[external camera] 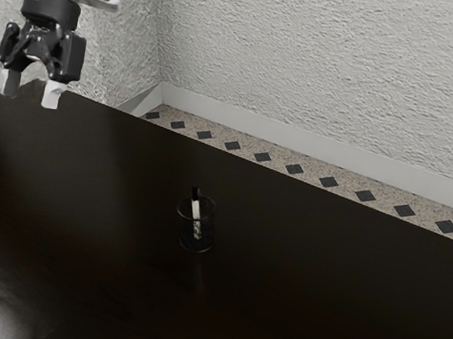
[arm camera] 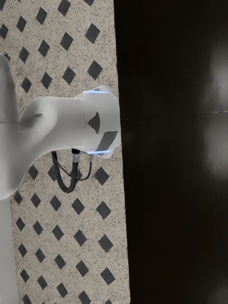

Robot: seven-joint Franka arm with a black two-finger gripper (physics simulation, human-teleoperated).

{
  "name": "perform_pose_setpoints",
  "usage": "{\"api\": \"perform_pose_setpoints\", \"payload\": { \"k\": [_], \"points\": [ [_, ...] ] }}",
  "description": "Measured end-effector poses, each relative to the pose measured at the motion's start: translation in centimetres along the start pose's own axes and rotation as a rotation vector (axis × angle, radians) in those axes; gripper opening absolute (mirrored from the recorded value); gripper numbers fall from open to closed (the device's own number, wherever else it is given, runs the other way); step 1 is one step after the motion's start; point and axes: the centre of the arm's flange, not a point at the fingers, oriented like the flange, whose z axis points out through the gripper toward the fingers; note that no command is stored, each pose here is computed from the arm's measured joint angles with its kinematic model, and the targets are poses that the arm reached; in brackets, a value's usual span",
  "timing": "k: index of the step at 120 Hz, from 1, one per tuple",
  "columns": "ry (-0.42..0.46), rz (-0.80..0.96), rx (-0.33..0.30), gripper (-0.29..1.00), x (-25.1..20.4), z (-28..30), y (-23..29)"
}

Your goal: Take the marker out of the pen holder and place it to the left of the pen holder.

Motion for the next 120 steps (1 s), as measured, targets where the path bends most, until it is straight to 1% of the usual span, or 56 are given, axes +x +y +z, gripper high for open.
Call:
{"api": "perform_pose_setpoints", "payload": {
  "k": [8,12,16,25,30,35,40,49,58,68,79,102,120],
  "points": [
    [0.134,0.004,-0.019,0.7,3.8,0.0,0.2],
    [0.184,0.004,-0.027,0.7,5.7,-0.1,0.3],
    [0.195,-0.005,-0.028,0.7,8.9,0.5,0.2],
    [0.155,-0.038,-0.014,0.7,19.4,4.1,-0.5],
    [0.144,-0.062,-0.022,0.7,23.9,6.1,-1.6],
    [0.139,-0.088,-0.053,0.7,27.3,7.9,-3.2],
    [0.144,-0.109,-0.077,0.7,29.8,9.3,-4.4],
    [0.179,-0.121,-0.099,0.7,33.7,10.5,-5.0],
    [0.231,-0.107,-0.107,0.7,35.8,10.4,-3.7],
    [0.286,-0.103,-0.119,0.7,36.3,9.5,-3.1],
    [0.345,-0.103,-0.112,0.7,37.3,8.4,-2.6],
    [0.407,-0.129,-0.103,0.7,39.9,9.1,-3.6],
    [0.426,-0.141,-0.1,0.7,40.9,9.8,-3.9]
  ]
}}
